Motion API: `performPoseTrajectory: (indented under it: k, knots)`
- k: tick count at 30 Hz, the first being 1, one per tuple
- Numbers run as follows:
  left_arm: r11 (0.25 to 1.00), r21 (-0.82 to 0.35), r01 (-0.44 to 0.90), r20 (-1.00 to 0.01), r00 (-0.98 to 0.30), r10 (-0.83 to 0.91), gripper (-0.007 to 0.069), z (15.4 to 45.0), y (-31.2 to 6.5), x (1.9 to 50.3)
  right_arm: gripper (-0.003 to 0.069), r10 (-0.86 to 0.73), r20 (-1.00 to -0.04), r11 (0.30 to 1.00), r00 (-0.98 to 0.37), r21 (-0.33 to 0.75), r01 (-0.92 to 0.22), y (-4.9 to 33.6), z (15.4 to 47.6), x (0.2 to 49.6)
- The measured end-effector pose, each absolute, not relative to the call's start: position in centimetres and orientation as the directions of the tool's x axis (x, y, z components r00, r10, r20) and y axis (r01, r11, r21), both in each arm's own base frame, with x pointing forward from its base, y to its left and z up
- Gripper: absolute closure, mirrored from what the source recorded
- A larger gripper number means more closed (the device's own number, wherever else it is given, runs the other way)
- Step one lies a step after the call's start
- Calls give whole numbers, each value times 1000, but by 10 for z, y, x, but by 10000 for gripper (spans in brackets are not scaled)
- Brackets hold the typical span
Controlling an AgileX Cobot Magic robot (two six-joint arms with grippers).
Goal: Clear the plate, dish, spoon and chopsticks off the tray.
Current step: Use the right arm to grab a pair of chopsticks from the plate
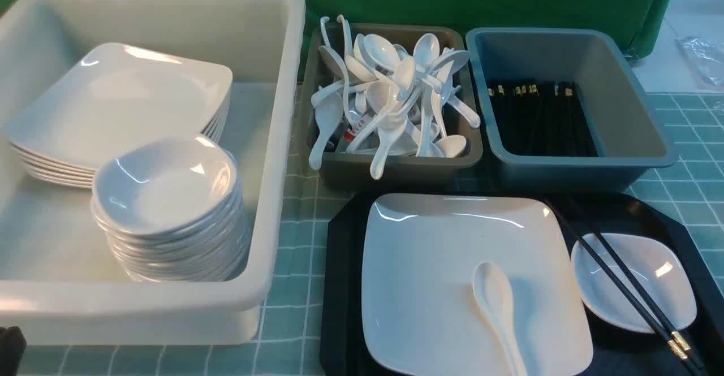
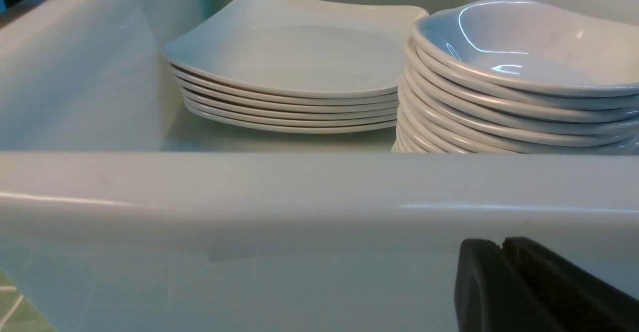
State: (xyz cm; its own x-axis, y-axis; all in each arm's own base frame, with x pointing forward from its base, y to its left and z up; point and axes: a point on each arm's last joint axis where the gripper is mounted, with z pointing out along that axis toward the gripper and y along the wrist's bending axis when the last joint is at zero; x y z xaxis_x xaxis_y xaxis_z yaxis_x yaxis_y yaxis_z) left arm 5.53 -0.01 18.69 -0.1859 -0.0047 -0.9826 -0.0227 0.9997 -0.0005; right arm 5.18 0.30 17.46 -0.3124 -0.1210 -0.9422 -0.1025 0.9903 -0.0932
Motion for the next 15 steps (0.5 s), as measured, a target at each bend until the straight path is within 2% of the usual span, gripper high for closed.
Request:
performPoseTrajectory:
  k: [15]
  knots:
    - [1000,1,-23,-983,-185,-3,608,187,0,55,418,-121,-942,990,-312,-93,-103,3,175,52]
